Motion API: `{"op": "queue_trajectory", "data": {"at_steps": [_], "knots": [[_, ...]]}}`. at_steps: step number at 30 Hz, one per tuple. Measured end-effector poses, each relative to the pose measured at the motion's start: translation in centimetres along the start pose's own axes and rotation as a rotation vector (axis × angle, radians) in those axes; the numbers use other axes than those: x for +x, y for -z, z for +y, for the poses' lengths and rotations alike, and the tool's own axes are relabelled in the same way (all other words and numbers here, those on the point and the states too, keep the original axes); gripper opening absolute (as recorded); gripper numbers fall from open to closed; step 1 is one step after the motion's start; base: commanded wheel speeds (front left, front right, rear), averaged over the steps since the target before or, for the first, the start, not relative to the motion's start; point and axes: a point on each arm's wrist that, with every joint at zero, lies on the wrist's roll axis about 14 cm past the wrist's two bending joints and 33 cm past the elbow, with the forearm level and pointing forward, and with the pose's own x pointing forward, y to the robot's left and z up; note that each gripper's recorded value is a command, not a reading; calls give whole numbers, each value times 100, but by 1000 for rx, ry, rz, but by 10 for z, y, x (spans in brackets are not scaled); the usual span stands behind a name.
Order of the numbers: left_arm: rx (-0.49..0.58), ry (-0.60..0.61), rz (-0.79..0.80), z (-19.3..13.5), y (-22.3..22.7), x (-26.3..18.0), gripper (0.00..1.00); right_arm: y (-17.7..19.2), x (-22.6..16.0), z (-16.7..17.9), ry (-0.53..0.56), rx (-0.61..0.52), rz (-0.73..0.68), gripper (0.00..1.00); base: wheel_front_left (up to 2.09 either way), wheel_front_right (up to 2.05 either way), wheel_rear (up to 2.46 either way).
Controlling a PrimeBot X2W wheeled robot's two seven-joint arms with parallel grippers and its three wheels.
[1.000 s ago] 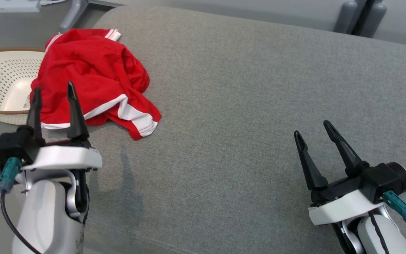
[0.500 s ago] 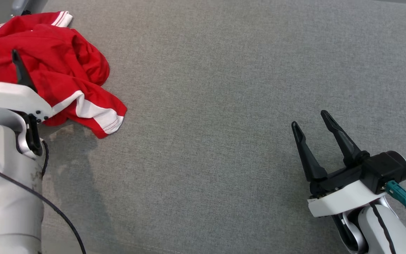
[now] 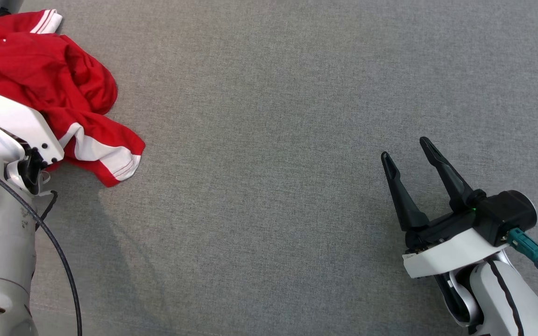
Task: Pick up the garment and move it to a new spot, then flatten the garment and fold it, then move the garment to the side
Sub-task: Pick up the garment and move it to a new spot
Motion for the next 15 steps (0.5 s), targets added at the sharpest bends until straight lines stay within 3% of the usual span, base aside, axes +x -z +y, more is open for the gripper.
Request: {"op": "queue_trajectory", "data": {"at_steps": [3, 4, 5, 11, 15], "knots": [[10, 6, 23, -5, 9, 3, 100, -2, 1, -2, 6, 10, -8, 100, 0, 0, 0], [12, 5, 23, -5, 11, 4, 79, -3, 1, -2, 6, 10, -11, 100, 0, 0, 0], [13, 5, 24, -5, 13, 5, 0, -3, 1, -3, 5, 10, -13, 100, 0, 0, 0], [21, 9, -37, -6, 12, 5, 0, -6, 2, -5, 9, 11, -21, 100, 0, 0, 0], [-29, 0, -206, -3, -16, -1, 0, -8, 2, -3, 3, 8, -26, 100, 0, 0, 0]]}}
